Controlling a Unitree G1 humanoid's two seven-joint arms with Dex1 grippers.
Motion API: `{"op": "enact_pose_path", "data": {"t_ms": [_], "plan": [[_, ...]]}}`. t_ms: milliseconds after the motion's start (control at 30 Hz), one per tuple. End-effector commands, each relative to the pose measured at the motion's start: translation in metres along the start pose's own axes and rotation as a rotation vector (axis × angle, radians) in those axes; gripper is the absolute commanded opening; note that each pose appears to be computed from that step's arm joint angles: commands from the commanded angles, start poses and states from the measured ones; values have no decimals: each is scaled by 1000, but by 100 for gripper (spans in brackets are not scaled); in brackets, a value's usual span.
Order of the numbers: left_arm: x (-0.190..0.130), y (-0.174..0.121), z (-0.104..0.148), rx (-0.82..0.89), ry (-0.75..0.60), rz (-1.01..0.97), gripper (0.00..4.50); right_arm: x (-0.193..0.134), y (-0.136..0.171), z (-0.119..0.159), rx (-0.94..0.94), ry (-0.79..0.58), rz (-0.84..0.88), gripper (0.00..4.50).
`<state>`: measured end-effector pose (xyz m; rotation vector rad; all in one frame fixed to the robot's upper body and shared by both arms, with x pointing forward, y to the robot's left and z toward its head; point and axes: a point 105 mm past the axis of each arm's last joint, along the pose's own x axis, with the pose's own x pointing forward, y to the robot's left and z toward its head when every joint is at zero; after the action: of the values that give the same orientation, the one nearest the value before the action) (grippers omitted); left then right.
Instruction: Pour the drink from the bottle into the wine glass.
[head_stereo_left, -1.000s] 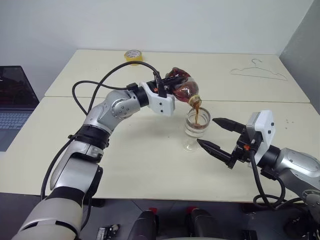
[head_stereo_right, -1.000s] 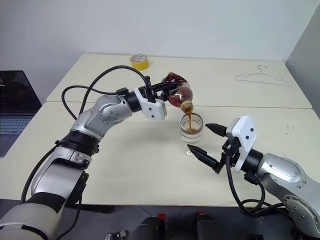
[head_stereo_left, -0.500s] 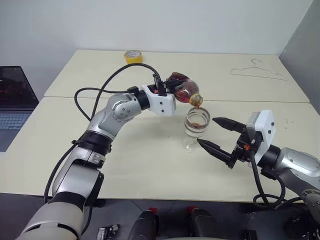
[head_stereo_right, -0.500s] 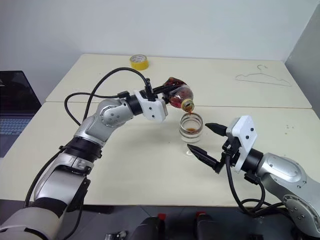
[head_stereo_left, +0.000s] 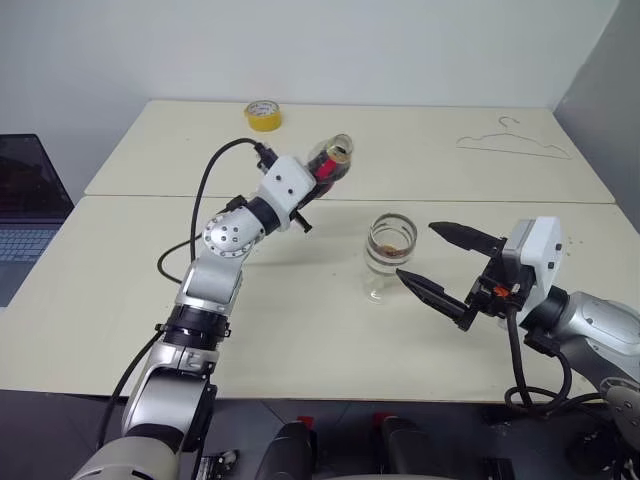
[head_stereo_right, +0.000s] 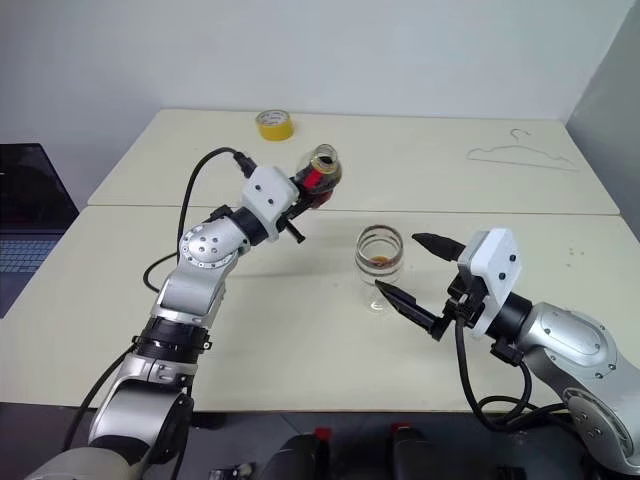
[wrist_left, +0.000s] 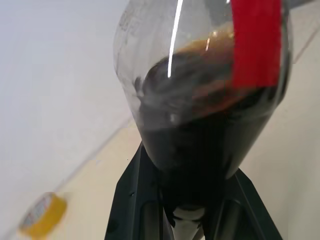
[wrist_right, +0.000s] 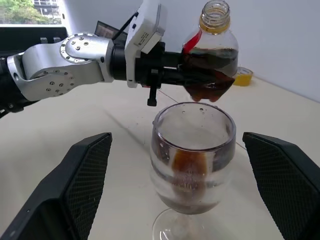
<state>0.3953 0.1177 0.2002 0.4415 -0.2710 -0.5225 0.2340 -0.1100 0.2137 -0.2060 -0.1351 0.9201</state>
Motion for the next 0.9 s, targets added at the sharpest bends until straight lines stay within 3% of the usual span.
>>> {"op": "enact_pose_path", "data": {"t_ms": [33,367,900], "plan": [[-19,29,-1,-89,12,165,53,-3,7,6,-23,-19,37,450],[-82,49,-61,-212,184,394,53,1,10,16,-43,-42,97,450],[-104,51,-93,-378,220,483,53,10,16,28,-69,-48,227,450]]}}
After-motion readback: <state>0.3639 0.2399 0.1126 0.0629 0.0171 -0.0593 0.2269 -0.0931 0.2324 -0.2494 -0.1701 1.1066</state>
